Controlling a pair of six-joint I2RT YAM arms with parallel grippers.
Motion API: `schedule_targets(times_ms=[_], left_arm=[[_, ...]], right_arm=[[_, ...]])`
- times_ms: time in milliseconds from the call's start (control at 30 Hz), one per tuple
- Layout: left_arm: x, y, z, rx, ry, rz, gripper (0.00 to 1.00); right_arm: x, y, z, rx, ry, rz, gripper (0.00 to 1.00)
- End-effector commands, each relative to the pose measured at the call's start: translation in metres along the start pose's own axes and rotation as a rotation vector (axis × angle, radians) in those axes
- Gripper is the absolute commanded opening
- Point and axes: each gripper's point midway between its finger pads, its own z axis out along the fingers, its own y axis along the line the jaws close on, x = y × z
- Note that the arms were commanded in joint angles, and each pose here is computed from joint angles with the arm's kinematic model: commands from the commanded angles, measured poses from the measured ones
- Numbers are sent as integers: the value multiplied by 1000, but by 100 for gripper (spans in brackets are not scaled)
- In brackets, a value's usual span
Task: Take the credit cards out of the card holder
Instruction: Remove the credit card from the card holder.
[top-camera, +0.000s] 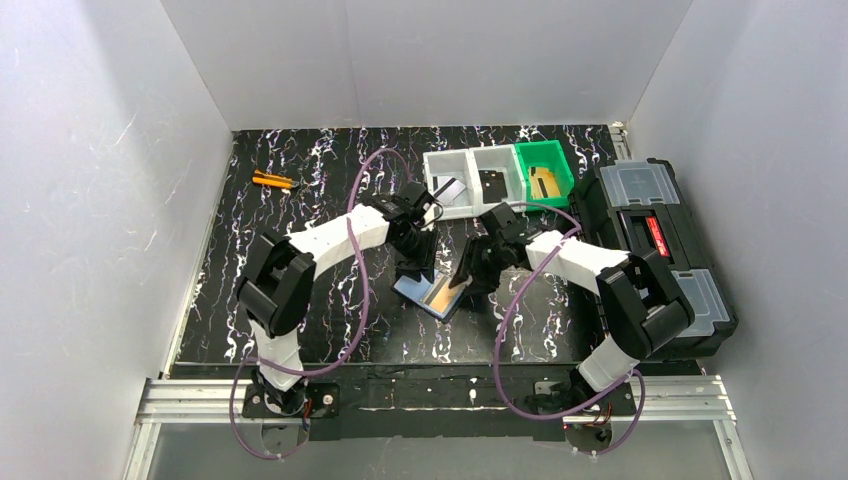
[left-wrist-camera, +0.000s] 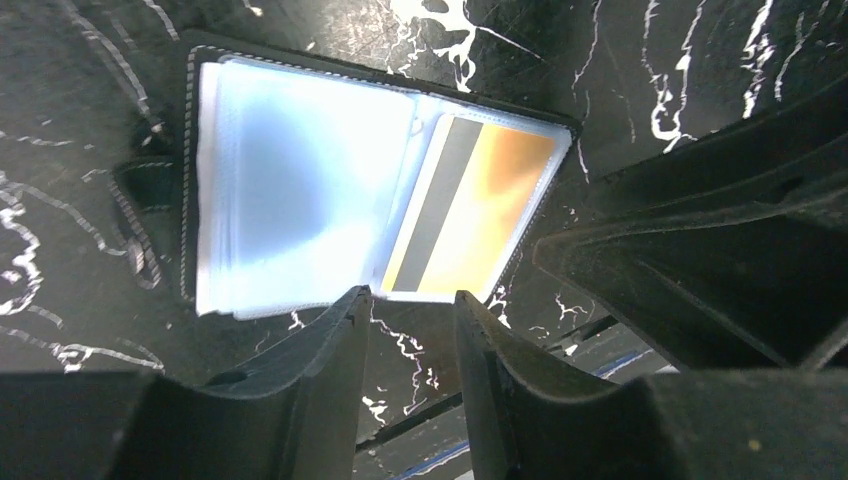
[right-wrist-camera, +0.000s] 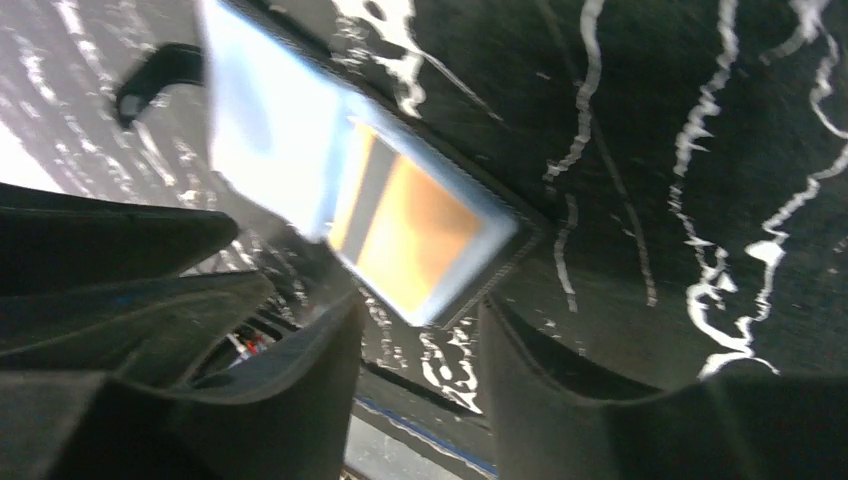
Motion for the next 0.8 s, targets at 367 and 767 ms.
schedule_targets(times_ms=[367,767], left_arm=[[7,-7,33,26,61,16,22],[22,9,43,-32,83,-40,25]], right_arm=[[5,-22,20,62,25,16,32],[-2,-27,34,99,35,-3,28]])
